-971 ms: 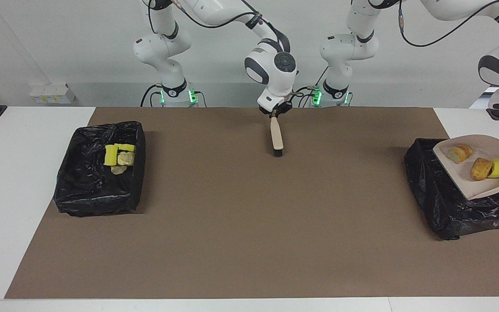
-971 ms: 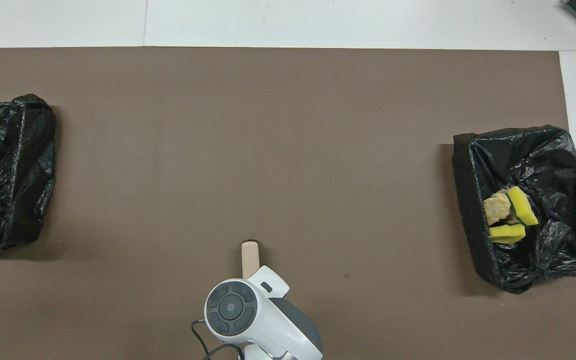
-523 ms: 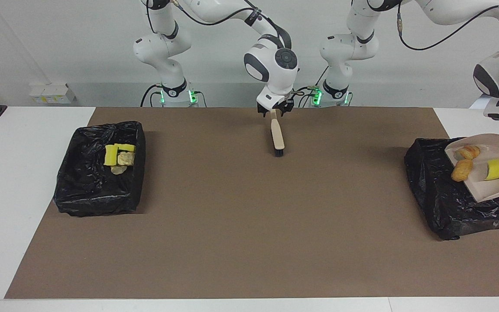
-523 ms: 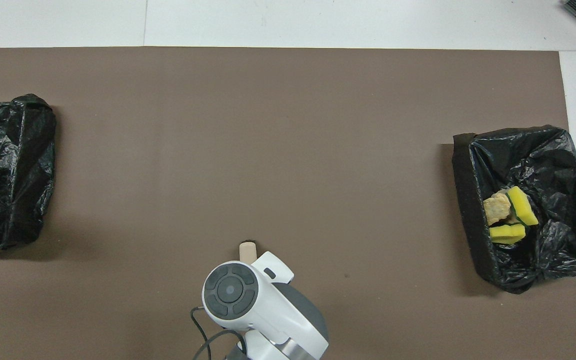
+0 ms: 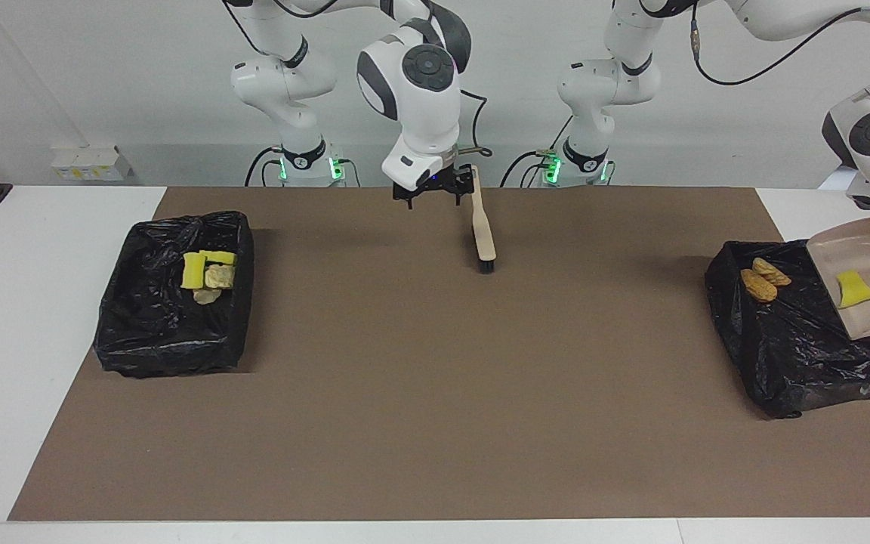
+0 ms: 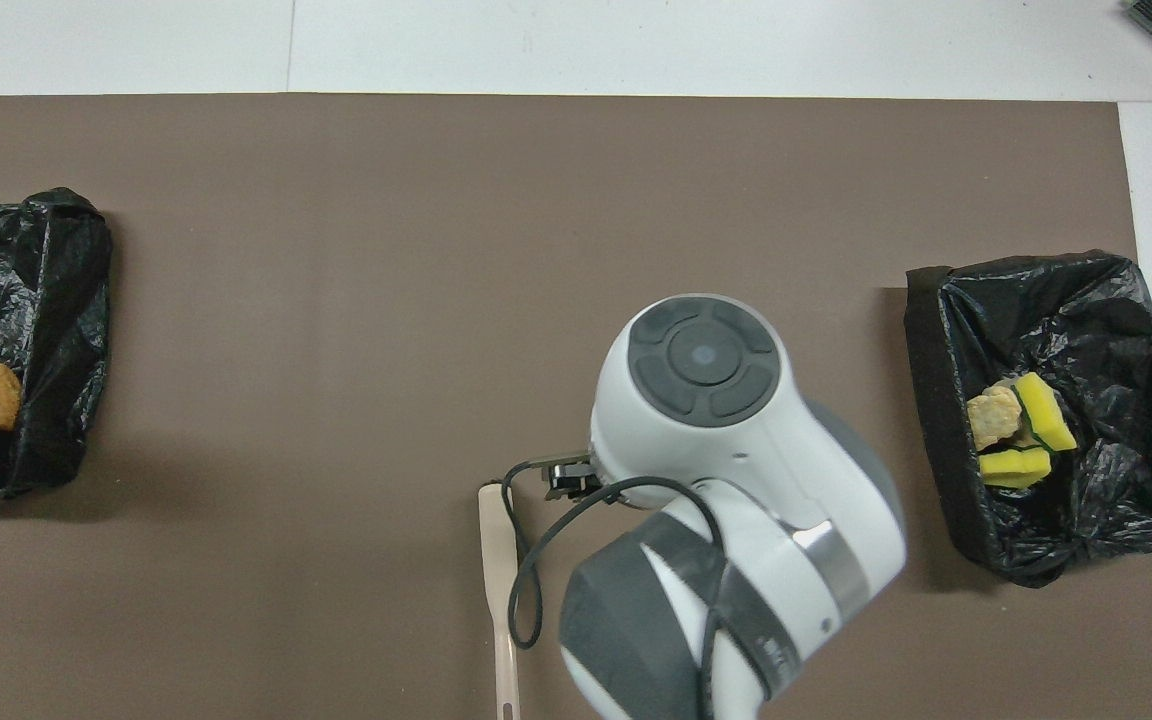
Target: Sweep and dump trash in bin
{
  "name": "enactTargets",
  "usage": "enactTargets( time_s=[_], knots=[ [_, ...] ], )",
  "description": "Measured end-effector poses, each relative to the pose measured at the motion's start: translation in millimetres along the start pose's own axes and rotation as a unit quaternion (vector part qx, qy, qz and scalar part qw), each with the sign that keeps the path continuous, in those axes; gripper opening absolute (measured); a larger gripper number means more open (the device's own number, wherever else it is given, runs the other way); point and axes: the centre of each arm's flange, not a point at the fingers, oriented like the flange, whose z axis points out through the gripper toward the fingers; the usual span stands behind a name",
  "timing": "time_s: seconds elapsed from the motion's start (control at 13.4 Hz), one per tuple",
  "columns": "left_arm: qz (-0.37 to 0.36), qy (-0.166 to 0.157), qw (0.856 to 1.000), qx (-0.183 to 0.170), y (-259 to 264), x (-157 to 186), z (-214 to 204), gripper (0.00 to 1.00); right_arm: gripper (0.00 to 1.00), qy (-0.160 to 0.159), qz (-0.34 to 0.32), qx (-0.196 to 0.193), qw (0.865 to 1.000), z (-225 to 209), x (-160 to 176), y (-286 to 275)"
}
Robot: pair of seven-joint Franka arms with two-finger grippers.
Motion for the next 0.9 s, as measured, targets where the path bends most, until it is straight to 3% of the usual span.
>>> enactTargets(
  time_s=[0.52, 0.75, 0.9],
  knots=[
    [0.013, -0.052, 0.998, 0.029, -0.8, 28.9, -49.8, 0.32, 1.00, 0.025, -0.002, 0.011, 1.000, -43.5, 54.2, 138.7],
    [0.008, -0.106, 0.994, 0.030, 0.6, 49.0, -37.6, 0.32, 1.00, 0.034, -0.022, -0.010, 0.999, -49.0, 67.3, 199.8],
    [0.004, -0.135, 0.991, 0.024, -0.3, 52.1, -35.1, 0.32, 1.00, 0.057, -0.009, -0.015, 0.998, -71.0, 73.5, 258.5]
  ],
)
